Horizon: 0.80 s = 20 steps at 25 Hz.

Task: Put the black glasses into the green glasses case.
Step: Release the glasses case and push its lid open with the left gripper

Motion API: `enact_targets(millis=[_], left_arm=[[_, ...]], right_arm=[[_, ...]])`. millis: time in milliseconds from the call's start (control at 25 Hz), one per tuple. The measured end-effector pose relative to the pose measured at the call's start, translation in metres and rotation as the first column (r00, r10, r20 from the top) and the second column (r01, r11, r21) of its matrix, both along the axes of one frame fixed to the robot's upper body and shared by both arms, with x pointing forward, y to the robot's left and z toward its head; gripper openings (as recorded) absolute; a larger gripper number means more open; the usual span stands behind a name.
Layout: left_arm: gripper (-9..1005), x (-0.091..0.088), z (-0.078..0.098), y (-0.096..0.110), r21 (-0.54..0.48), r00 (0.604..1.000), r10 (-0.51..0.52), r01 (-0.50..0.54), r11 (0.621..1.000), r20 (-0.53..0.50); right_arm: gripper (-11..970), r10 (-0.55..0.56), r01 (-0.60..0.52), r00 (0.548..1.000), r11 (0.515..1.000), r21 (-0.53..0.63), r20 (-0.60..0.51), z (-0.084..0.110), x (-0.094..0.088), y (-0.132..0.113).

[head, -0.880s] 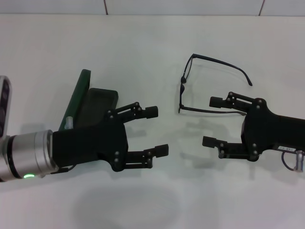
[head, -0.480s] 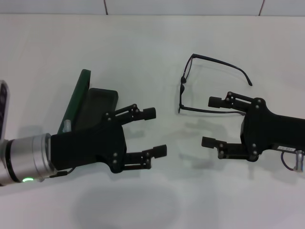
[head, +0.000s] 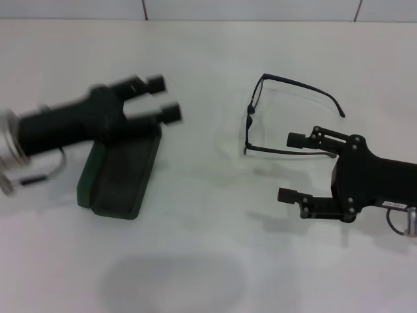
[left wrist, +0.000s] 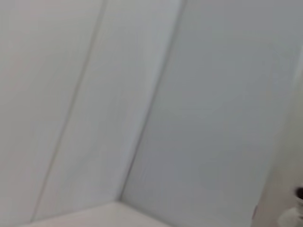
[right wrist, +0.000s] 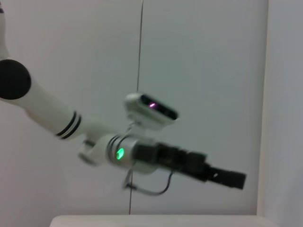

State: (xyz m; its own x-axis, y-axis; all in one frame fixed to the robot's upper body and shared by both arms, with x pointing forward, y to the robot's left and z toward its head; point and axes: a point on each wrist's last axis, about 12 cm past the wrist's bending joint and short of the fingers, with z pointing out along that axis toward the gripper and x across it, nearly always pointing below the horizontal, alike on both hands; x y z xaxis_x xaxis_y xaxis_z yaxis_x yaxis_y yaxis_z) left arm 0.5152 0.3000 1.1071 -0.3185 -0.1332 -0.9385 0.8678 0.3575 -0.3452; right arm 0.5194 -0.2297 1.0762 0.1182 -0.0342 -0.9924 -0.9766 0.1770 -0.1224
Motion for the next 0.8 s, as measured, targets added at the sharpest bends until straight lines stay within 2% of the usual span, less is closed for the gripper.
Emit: enact_targets(millis=[200,320,440,600,800], left_arm=[[790,0.021,0.028,0.020,0.179,0.986,0.062,-0.034,0.983,-0.153],[784,0.028,0.040,0.028,0.333,0.961,0.156,-0.073,0.940,-0.230],[778,0.029,0.044,0.030,0.441,0.930,0.236,-0.093,0.893,-0.281],[770,0.027,0.040,0.026,0.543,0.899,0.306,-0.094,0.834,-0.313],[760,0.023,0.036,0.021,0.591,0.884,0.346,-0.104,0.800,-0.313]], right_arm=[[811,0.004,-0.004,1.000,1.000,0.002,0.003,0.001,0.001,0.000],[811,0.003,-0.003,1.000,1.000,0.000,0.004,0.001,0.001,0.001],[811,0.007,-0.007,1.000,1.000,0.001,0.007,0.002,0.003,0.003],[810,0.009,-0.009,1.000,1.000,-0.002,0.011,0.003,0.005,0.004],[810,0.001,0.000,1.000,1.000,-0.015,0.013,0.003,0.007,0.005]])
